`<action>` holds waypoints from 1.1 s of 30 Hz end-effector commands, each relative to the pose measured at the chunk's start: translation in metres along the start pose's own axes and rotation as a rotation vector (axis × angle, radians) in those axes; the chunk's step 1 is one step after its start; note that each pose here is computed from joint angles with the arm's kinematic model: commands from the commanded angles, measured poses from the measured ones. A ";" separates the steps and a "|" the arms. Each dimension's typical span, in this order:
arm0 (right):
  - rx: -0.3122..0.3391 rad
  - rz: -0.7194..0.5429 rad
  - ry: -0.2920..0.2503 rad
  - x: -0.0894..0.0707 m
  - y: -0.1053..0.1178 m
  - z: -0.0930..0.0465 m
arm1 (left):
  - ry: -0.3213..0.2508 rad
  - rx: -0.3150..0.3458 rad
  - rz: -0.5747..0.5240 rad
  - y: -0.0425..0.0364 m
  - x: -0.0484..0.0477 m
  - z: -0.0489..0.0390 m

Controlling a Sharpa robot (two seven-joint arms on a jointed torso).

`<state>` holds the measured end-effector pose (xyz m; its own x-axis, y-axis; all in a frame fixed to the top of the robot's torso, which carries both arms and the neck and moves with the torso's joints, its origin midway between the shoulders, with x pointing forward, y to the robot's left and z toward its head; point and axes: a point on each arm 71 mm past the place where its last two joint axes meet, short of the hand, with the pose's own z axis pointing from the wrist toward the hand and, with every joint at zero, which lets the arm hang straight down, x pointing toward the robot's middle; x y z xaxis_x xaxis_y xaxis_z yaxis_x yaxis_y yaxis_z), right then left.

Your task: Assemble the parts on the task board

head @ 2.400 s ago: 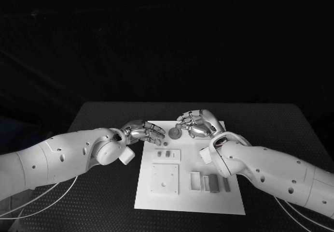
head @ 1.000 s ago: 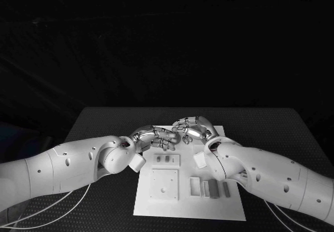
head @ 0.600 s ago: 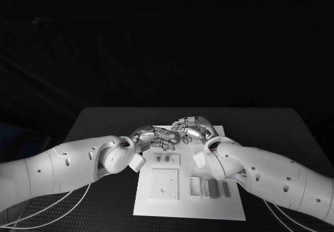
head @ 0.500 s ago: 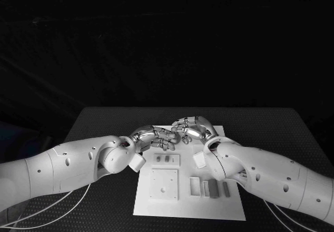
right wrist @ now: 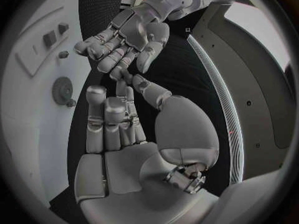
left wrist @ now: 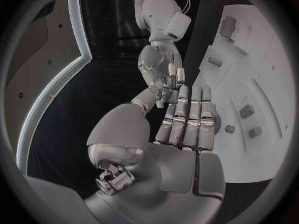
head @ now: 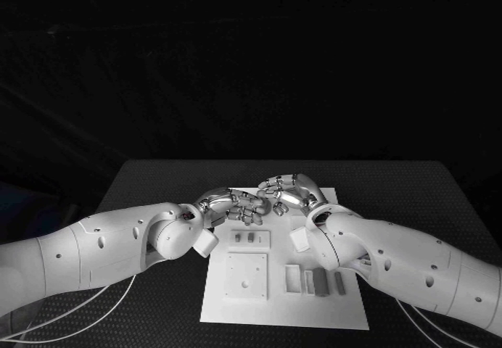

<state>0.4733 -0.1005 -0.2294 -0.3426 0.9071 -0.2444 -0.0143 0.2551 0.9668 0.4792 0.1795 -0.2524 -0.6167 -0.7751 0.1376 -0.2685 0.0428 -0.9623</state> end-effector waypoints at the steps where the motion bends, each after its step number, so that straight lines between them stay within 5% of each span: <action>1: -0.003 0.006 0.022 0.003 0.001 -0.001 | 0.009 0.004 -0.010 -0.0009 0.0019 0.0007; 33: 0.002 0.011 0.032 0.004 0.001 -0.001 | -0.036 -0.004 -0.005 -0.0004 -0.0015 0.0008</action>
<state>0.4718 -0.0993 -0.2289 -0.3536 0.9041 -0.2401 -0.0113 0.2525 0.9675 0.4802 0.1806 -0.2533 -0.5999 -0.7895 0.1300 -0.2747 0.0506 -0.9602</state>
